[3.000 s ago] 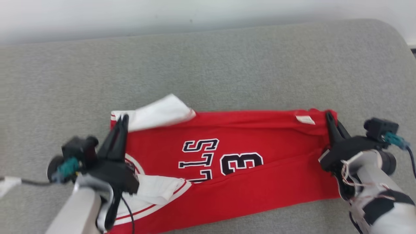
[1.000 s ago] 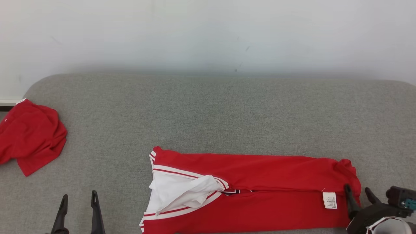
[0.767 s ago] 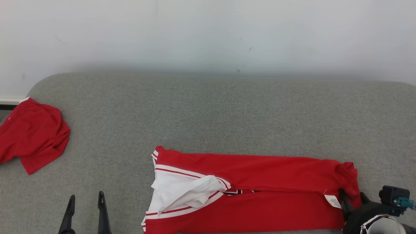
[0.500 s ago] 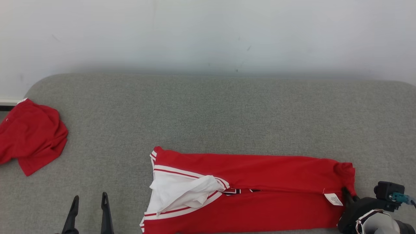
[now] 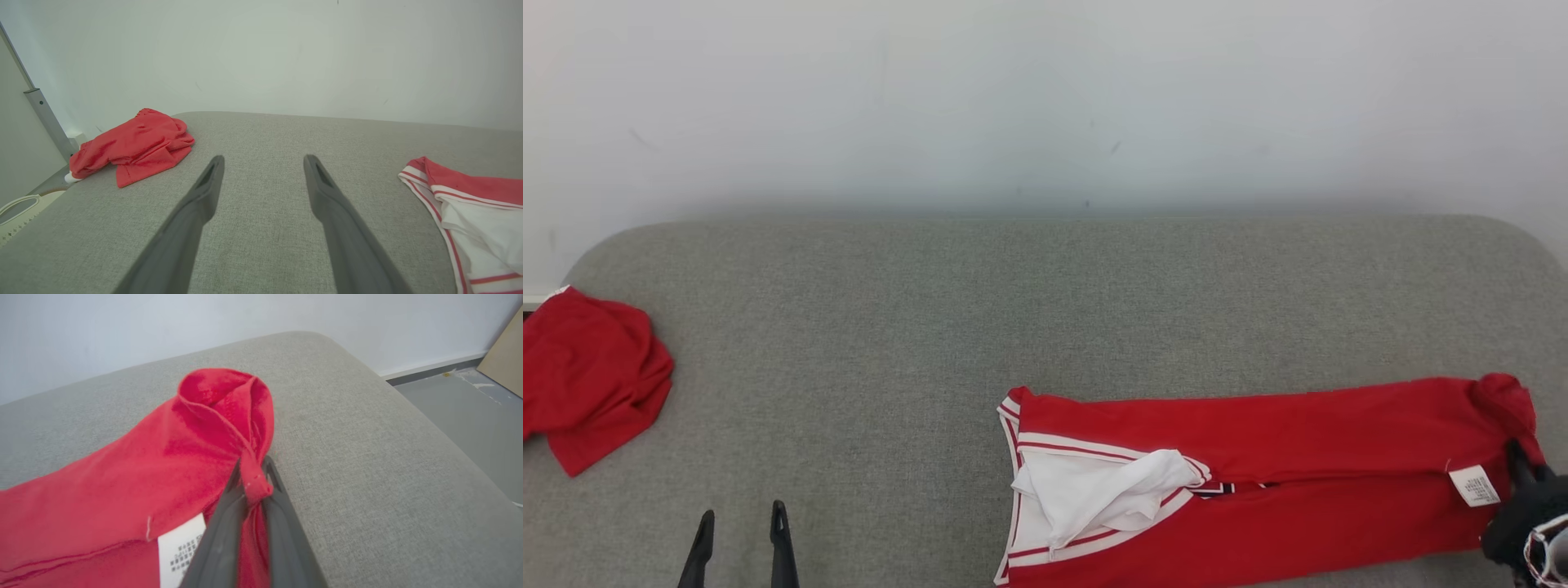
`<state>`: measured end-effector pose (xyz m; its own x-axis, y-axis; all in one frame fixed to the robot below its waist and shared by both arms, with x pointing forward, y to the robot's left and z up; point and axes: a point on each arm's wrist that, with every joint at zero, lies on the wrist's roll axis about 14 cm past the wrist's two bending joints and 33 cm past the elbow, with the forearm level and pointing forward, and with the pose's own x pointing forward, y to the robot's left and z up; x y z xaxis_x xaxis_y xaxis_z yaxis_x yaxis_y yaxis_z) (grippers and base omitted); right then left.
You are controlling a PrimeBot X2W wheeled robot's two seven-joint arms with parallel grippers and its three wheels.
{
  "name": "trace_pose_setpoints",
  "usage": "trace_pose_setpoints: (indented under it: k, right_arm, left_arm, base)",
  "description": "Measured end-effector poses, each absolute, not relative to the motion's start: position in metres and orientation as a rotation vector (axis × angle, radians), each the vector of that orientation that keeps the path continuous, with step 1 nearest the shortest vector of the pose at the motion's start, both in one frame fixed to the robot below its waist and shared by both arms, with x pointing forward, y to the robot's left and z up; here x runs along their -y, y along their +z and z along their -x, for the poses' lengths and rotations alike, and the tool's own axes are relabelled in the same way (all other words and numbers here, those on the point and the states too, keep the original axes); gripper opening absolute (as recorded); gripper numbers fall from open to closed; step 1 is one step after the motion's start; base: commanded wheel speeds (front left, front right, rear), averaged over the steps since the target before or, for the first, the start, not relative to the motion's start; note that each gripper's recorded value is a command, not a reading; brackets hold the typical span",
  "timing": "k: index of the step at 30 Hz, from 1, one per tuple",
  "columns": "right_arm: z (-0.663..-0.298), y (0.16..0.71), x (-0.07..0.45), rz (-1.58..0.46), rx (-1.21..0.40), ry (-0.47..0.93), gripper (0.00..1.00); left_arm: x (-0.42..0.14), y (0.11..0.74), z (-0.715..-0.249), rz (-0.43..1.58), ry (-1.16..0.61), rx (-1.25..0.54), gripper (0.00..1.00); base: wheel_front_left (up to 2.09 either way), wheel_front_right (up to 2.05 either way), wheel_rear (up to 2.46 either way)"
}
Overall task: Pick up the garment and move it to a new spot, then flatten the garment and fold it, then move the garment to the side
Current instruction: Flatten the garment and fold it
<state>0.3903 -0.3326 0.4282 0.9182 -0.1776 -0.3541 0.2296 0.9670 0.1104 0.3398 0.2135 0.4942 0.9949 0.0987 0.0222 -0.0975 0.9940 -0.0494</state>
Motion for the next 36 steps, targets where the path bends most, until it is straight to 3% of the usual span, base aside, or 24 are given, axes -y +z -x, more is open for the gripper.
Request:
trace_pose_setpoints:
  k: [4, 10, 21, 36]
  right_arm:
    - [-0.404, 0.45, 0.315, -0.171, -0.284, -0.149, 0.0]
    - [-0.422, 0.483, 0.247, -0.296, -0.206, 0.031, 0.0]
    - [-0.407, 0.508, 0.117, -0.479, -0.239, 0.371, 0.0]
    - [-0.405, 0.502, 0.016, -0.54, -0.313, 0.524, 0.0]
  left_arm:
    - [-0.213, 0.496, -0.342, 0.048, 0.092, 0.03, 1.0]
    - [-0.213, 0.494, -0.339, 0.047, 0.089, 0.025, 1.0]
    - [-0.214, 0.49, -0.332, 0.053, 0.094, 0.014, 1.0]
    - [-0.214, 0.483, -0.337, 0.074, 0.095, -0.006, 1.0]
  base:
    - [0.0, 0.0, 0.0]
    - [0.0, 0.0, 0.0]
    - [0.0, 0.0, 0.0]
    - [0.0, 0.0, 0.0]
